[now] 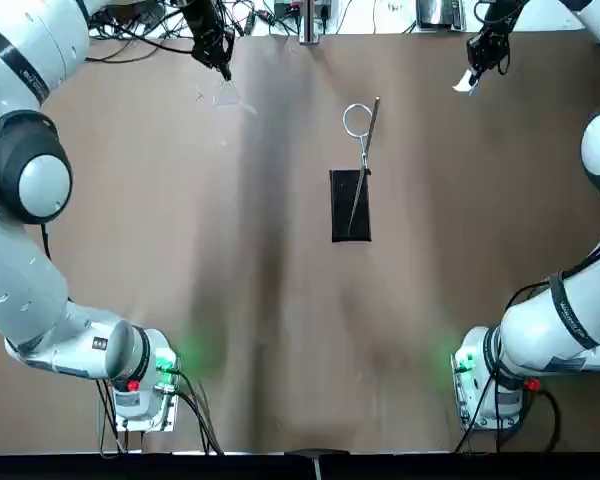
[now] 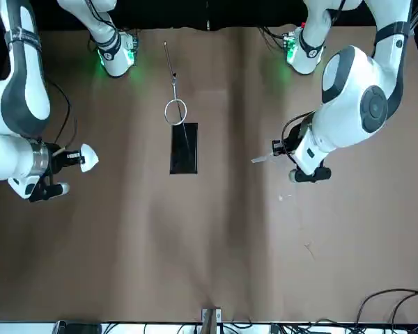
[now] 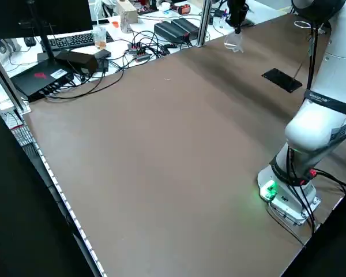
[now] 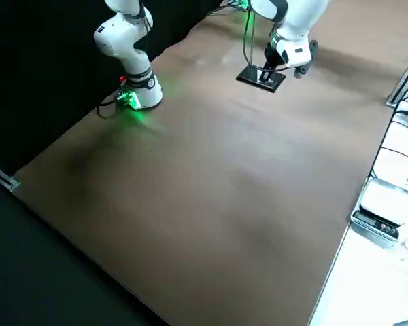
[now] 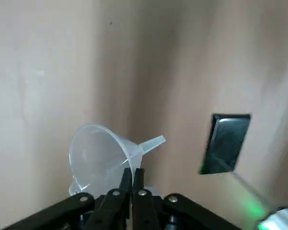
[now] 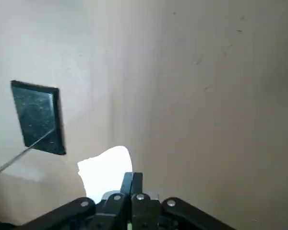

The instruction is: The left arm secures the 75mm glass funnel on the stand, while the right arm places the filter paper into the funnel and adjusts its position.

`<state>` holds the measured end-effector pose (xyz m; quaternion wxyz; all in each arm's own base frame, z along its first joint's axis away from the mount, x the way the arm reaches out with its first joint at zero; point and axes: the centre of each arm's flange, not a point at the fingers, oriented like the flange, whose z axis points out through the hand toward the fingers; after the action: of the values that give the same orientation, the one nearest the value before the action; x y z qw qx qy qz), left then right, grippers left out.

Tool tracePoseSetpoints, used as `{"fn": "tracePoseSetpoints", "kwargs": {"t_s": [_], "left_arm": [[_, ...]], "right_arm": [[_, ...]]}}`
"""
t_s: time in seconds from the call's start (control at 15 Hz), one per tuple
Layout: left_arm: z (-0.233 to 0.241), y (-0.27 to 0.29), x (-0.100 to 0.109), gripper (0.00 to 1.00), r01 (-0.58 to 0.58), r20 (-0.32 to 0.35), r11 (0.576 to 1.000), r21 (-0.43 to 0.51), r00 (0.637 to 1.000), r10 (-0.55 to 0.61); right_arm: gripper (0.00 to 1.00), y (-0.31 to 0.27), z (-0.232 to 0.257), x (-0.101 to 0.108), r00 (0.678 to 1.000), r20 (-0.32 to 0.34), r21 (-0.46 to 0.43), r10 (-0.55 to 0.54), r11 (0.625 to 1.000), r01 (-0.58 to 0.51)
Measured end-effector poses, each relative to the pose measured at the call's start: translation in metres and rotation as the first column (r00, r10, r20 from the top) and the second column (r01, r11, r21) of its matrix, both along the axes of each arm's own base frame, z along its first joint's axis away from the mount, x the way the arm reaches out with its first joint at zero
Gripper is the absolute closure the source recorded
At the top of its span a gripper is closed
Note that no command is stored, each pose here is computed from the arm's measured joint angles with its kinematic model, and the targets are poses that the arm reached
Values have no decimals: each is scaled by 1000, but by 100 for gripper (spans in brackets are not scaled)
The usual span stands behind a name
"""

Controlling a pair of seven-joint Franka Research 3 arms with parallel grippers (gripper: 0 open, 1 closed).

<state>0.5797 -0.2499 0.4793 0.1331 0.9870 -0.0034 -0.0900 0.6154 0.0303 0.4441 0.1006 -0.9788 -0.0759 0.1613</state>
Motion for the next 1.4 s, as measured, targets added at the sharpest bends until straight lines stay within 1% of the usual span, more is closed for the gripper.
{"fn": "tracePoseSetpoints", "kwargs": {"t_s": [0.07,0.13,0.27,0.33,0.47,0.6,0.73,0.87,1.0,1.07,1.13,1.2,1.27,1.4], "left_arm": [[0,-2,-1,96,109,36,994,14,993,-109],[0,-5,-3,96,191,59,981,19,980,-192],[0,-7,-4,96,309,90,951,19,947,-309],[0,-7,-4,96,366,106,930,17,924,-366],[1,-6,-3,97,484,145,875,10,865,-480],[5,-10,-1,97,535,185,845,12,829,-528],[8,-16,-1,97,555,206,832,14,813,-545],[7,-20,-3,97,578,214,816,10,796,-567],[2,-27,-4,97,631,241,774,-55,761,-603],[2,-36,-3,97,703,291,706,-85,695,-657],[6,-41,-3,97,736,318,671,-84,658,-682],[12,-46,-4,97,773,346,630,-76,613,-710],[17,-53,-6,97,813,375,578,-64,557,-741],[25,-65,-10,97,886,436,462,-26,426,-793]], "right_arm": [[99,2,3,0,1000,1,4,-8,1000,8],[99,5,5,-1,1000,0,1,-21,1000,21],[99,10,6,-2,999,-6,-6,-38,999,38],[99,14,6,-2,999,-10,-9,-48,999,48],[99,20,6,-4,997,-27,-5,-66,998,66],[99,30,10,-6,997,-42,-5,-59,998,58],[99,38,21,-7,997,-52,-1,-54,999,54],[99,41,34,-9,996,-68,40,-60,997,62],[99,37,46,-13,994,-86,75,-67,994,73],[99,33,59,-15,994,-85,87,-69,993,77],[99,33,62,-15,994,-82,89,-69,993,77],[99,33,63,-16,994,-80,91,-68,993,75],[99,34,63,-16,995,-81,93,-66,993,74],[99,34,63,-16,995,-78,98,-56,993,63]]}}
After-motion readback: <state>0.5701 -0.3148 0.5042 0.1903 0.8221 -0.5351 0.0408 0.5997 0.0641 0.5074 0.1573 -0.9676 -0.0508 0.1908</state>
